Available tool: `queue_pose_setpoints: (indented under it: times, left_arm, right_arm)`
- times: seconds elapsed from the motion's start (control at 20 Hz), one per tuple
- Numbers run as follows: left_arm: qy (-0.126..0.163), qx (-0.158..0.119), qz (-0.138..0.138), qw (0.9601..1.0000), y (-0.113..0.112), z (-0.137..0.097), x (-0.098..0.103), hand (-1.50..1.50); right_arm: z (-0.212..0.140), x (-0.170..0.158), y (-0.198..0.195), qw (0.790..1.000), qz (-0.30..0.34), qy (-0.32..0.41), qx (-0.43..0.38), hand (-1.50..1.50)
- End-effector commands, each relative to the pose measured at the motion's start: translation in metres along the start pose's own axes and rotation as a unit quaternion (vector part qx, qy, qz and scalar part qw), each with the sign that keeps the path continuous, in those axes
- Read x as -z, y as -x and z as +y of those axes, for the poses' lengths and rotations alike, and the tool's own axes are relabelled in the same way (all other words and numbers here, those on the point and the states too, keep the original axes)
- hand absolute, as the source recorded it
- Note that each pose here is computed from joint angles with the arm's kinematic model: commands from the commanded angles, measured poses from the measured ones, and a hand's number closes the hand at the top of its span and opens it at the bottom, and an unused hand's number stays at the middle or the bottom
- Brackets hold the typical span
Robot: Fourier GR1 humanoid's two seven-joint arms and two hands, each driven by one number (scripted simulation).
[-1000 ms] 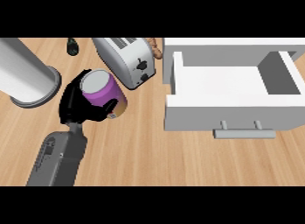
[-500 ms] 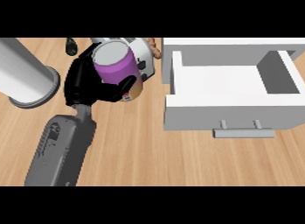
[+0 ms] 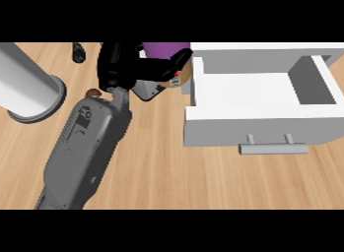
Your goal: Pick up the can, place it into the drawer and close the drawer
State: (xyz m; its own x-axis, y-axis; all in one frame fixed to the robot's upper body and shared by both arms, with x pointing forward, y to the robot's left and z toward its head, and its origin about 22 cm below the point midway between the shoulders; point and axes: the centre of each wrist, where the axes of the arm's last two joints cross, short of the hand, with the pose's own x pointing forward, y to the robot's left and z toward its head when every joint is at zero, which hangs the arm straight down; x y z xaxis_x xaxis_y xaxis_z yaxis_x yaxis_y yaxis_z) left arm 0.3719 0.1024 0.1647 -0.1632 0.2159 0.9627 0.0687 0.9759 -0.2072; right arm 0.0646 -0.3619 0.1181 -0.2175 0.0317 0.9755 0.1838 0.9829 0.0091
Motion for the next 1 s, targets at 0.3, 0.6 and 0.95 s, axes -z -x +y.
queue_pose_setpoints:
  times: [0.3, 0.6, 0.95]
  left_arm:
    - [-0.004, 0.004, 0.001, 1.0, -0.015, -0.048, 0.032, 1.5]
    - [0.007, 0.024, 0.005, 0.9997, -0.033, -0.081, 0.044, 1.5]
    - [0.0, 0.036, 0.006, 0.9993, -0.02, -0.094, 0.056, 1.5]
  right_arm:
    - [0.004, 0.008, 0.014, 1.0, 0.006, -0.006, 0.002, -1.5]
    - [0.0, 0.001, 0.011, 1.0, 0.007, -0.005, 0.0, -1.5]
    - [0.01, 0.001, -0.015, 1.0, -0.013, -0.006, 0.006, -1.5]
